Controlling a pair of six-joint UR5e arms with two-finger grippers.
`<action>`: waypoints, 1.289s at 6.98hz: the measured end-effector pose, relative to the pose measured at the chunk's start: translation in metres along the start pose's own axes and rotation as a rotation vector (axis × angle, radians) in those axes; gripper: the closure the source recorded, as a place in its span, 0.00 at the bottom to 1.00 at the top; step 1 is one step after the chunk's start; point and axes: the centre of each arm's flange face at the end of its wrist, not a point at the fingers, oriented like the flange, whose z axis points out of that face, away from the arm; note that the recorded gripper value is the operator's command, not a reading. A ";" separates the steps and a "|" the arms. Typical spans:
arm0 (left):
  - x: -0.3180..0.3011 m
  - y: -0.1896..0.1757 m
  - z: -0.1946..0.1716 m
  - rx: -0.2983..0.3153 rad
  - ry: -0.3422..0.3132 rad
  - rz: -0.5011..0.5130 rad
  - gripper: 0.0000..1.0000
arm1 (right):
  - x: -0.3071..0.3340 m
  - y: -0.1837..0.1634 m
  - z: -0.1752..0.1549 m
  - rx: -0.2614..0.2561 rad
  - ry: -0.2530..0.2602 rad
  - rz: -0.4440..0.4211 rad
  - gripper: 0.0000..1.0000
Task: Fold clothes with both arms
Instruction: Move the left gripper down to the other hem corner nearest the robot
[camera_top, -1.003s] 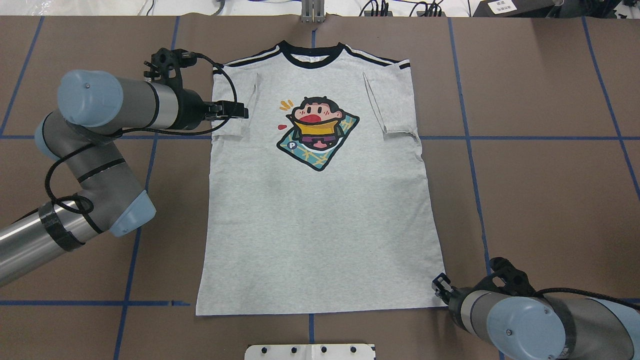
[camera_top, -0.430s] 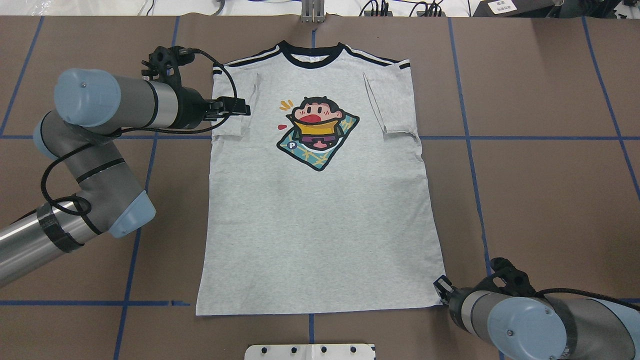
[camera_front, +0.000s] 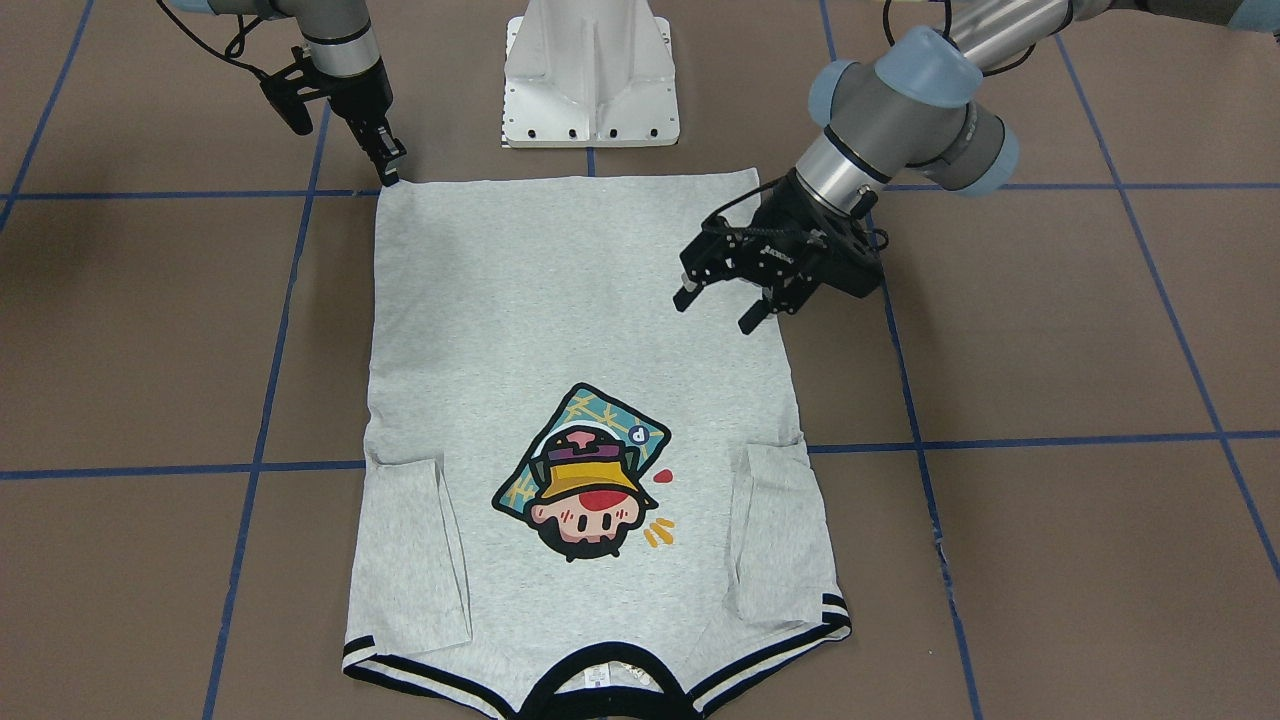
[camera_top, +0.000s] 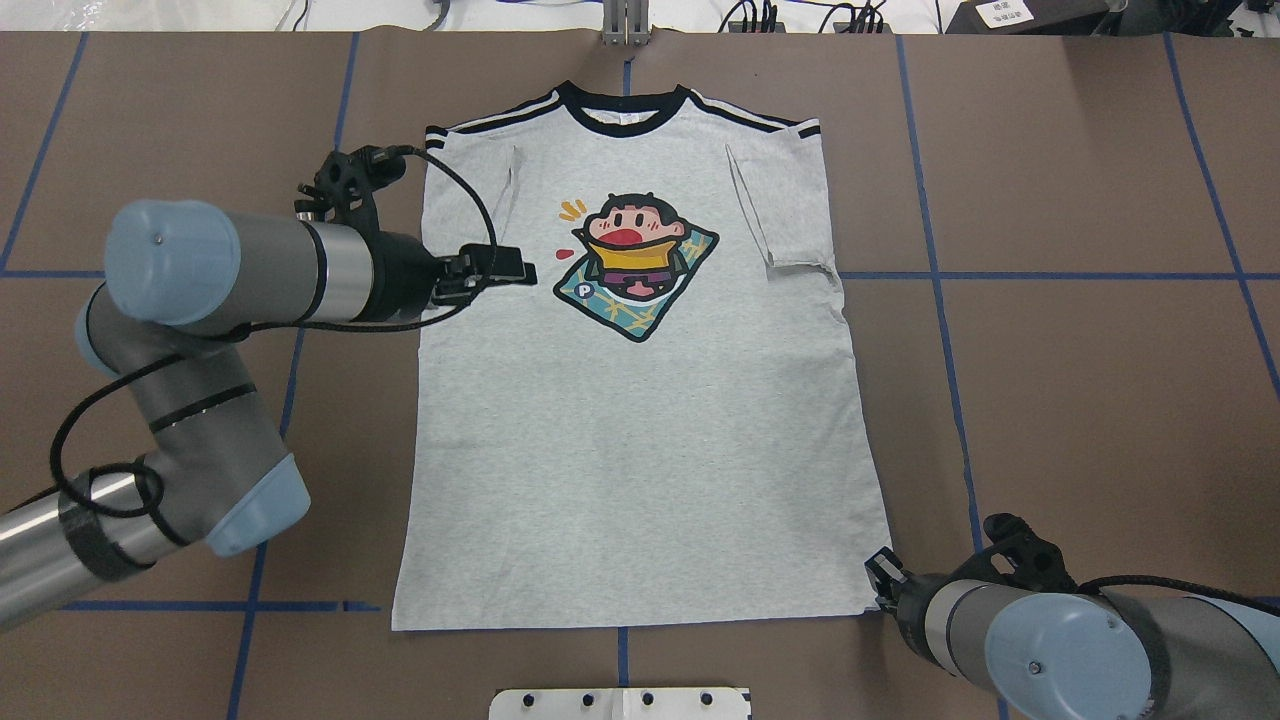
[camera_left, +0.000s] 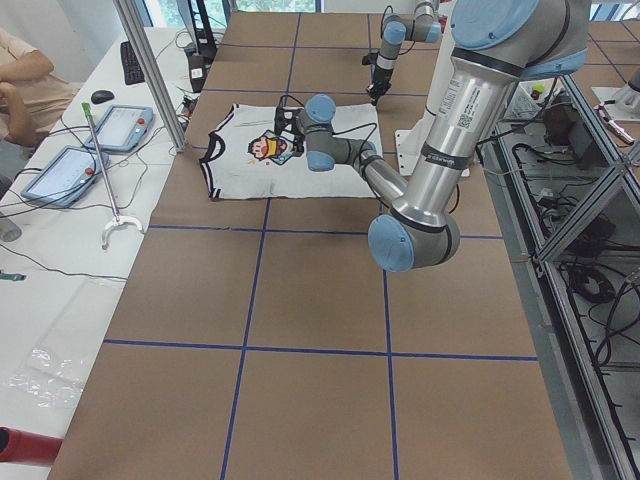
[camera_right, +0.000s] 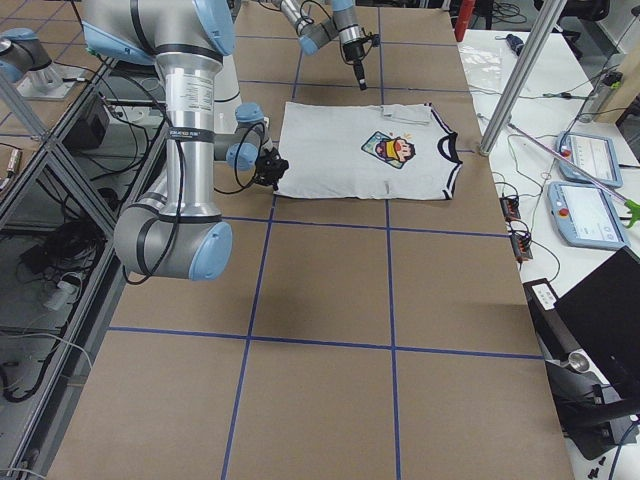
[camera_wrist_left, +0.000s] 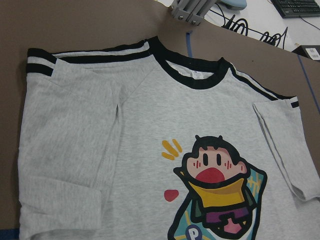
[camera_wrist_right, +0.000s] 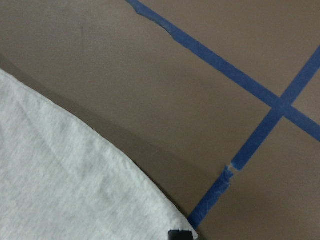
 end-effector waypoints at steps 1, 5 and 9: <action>-0.004 0.046 -0.020 -0.051 0.019 -0.040 0.00 | 0.001 0.001 -0.008 -0.011 -0.001 0.002 1.00; -0.044 0.162 -0.061 -0.121 -0.093 -0.185 0.00 | 0.030 0.011 -0.029 -0.051 0.038 -0.044 1.00; -0.064 0.216 -0.024 -0.134 -0.389 -0.211 0.03 | 0.037 0.014 -0.028 -0.050 0.045 -0.059 1.00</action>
